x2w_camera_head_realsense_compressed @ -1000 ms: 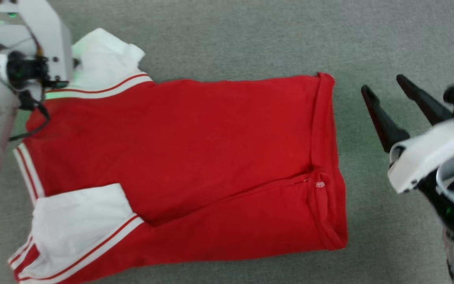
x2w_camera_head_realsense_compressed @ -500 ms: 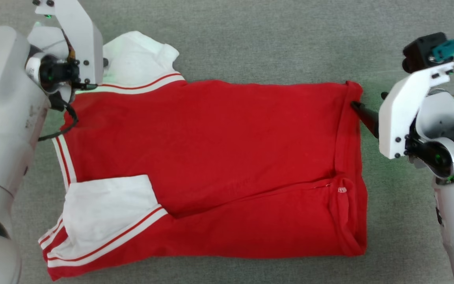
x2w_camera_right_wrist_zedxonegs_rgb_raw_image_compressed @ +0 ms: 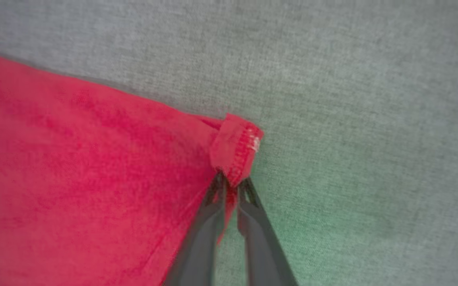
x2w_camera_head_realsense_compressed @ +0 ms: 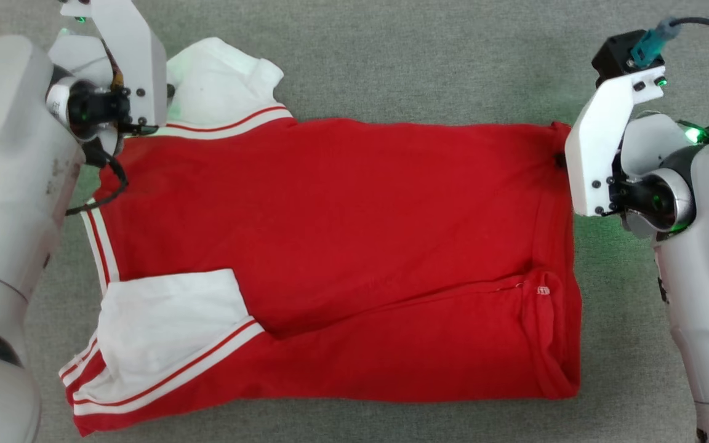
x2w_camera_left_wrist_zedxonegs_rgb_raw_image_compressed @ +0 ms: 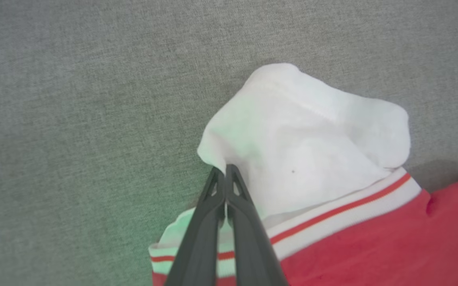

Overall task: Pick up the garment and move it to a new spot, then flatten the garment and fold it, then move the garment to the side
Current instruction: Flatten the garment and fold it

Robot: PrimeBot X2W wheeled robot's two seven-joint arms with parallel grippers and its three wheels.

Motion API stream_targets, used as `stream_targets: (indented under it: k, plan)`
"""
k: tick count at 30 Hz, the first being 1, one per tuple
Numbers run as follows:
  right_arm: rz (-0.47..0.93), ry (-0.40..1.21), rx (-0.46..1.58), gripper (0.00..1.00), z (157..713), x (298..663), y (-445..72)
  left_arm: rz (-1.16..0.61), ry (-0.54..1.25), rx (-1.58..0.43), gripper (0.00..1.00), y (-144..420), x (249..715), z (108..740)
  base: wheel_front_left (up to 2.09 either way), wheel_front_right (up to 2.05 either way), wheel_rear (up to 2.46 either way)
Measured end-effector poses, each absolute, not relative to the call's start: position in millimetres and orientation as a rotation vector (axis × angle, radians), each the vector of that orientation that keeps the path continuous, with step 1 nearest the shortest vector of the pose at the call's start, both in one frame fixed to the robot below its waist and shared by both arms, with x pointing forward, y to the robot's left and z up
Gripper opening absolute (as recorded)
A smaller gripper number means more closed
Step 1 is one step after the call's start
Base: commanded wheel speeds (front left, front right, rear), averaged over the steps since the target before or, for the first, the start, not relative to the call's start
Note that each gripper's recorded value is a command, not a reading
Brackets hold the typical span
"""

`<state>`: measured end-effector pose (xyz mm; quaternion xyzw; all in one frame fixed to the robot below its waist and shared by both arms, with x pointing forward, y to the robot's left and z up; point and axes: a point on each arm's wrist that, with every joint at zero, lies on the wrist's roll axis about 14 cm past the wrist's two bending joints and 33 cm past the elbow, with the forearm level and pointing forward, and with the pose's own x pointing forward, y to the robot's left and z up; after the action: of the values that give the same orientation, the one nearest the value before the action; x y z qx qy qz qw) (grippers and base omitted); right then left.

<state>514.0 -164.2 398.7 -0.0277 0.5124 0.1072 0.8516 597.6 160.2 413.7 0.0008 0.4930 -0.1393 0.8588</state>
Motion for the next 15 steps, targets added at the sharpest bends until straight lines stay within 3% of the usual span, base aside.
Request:
stream_targets:
  k: [15]
  plan:
    - [0.272, 0.956, -0.045, 0.0, 418, 528, -155, -0.293, 0.909, -0.051, 0.0, 166, 605, 453, 0.0, 0.0, 0.0]
